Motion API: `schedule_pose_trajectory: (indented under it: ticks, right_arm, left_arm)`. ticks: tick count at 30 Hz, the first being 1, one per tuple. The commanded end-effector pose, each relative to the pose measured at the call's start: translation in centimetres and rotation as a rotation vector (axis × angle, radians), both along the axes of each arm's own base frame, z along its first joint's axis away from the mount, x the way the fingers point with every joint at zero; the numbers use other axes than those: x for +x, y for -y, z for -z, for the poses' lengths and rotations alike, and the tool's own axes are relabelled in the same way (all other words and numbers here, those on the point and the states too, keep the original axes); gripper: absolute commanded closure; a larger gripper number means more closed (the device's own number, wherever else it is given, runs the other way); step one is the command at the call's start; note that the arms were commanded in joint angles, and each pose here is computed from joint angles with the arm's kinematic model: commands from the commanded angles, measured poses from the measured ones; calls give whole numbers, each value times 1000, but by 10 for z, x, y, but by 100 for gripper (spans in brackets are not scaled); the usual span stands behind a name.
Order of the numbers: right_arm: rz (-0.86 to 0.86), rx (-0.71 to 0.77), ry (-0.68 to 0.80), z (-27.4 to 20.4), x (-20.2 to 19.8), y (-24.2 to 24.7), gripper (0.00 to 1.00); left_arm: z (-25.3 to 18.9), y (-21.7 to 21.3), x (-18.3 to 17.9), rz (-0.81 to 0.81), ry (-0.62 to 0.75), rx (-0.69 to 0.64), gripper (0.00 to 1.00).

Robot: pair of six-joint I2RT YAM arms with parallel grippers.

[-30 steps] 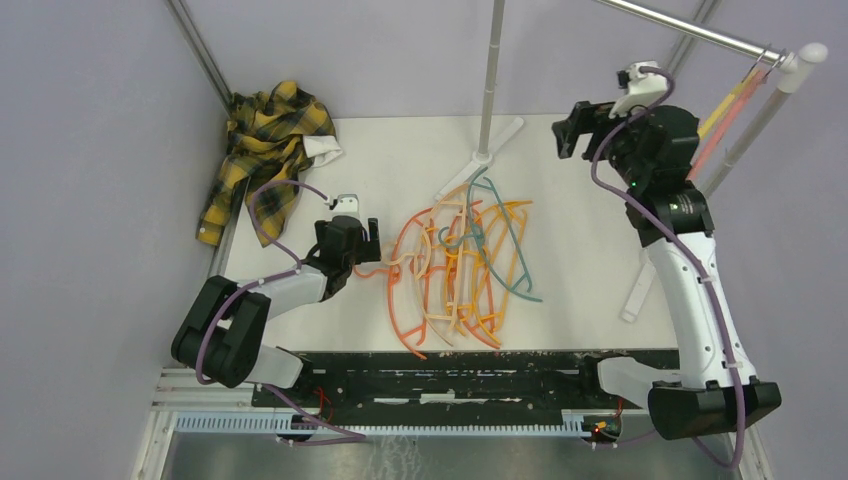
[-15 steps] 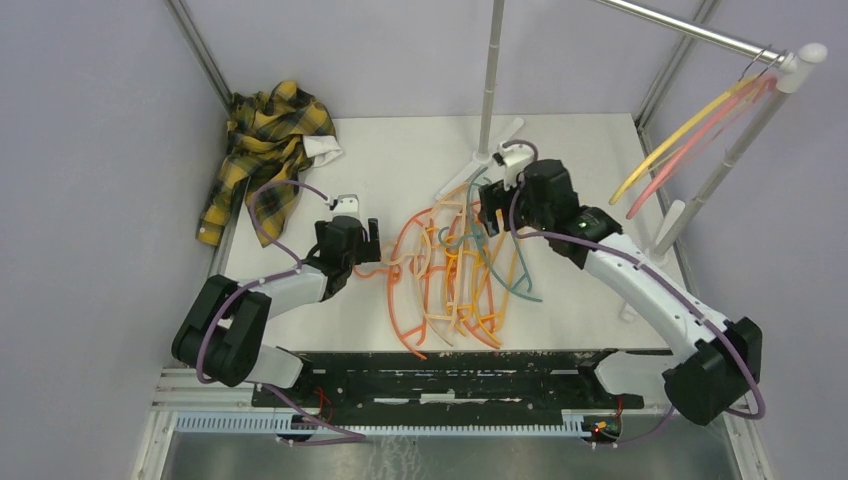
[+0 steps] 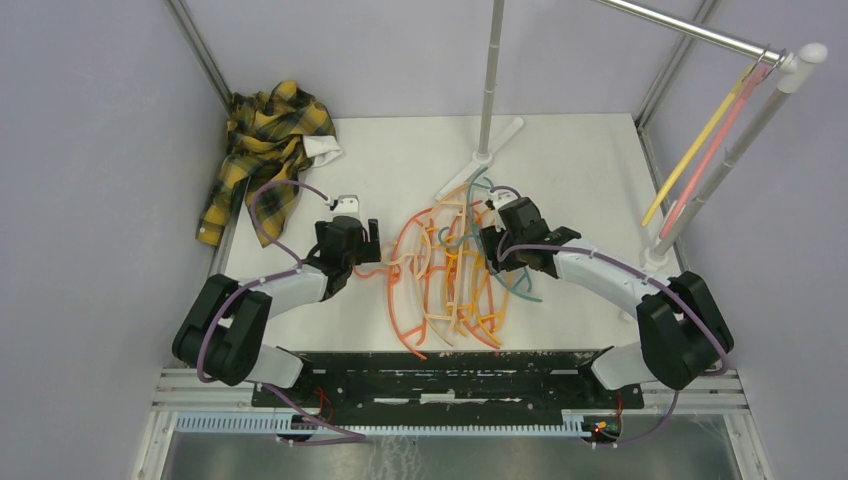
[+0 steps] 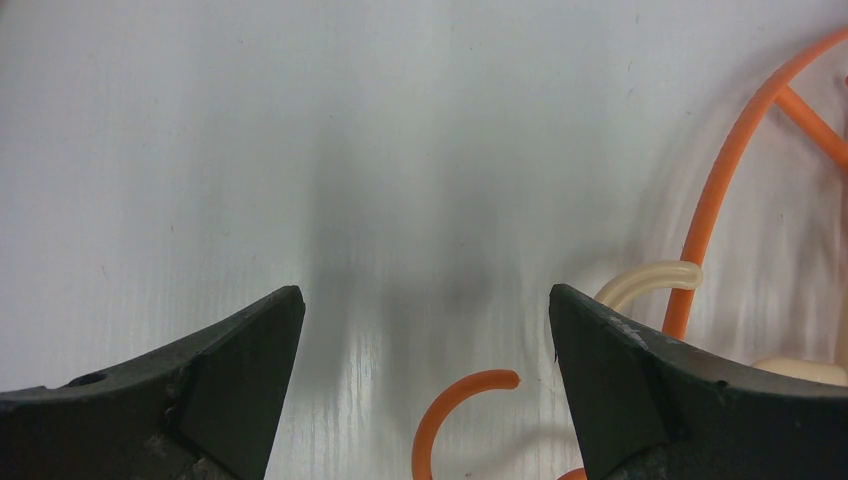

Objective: Organize the hangers

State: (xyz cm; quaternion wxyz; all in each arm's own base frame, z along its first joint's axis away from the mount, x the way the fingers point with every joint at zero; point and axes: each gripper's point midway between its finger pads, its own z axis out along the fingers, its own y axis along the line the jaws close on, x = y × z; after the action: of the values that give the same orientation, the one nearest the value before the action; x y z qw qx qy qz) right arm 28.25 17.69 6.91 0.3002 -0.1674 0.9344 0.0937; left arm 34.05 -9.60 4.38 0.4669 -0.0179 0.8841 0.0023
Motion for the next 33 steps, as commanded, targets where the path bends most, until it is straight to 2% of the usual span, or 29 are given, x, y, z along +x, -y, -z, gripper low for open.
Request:
schedule_pose_trajectory:
  ticks: [1, 8, 15, 19, 22, 24, 25, 29, 33]
  right_arm:
    - [20, 78, -7, 12, 1, -14, 36]
    - [30, 68, -59, 33, -15, -7, 37]
    - [45, 53, -93, 49, -18, -5, 46]
    - [44, 61, -79, 46, -18, -6, 57]
    - [48, 69, -65, 39, -17, -5, 79]
    - [53, 81, -51, 31, -17, -6, 96]
    - [57, 93, -41, 25, -17, -6, 99]
    - [67, 159, 9, -15, -22, -10, 99]
    - [66, 275, 104, -75, -25, -16, 99]
  left_arm:
    - [-19, 6, 17, -45, 72, -65, 1]
    - [-17, 6, 18, -45, 66, -63, 1]
    - [-16, 6, 17, -43, 65, -62, 1]
    - [-16, 6, 18, -43, 64, -62, 1]
    - [-17, 6, 18, -43, 66, -62, 1]
    - [-17, 6, 18, -43, 67, -63, 1]
    - [-17, 6, 17, -43, 68, -63, 1]
    - [-18, 6, 17, -45, 69, -64, 1]
    - [-17, 6, 18, -46, 68, -62, 1]
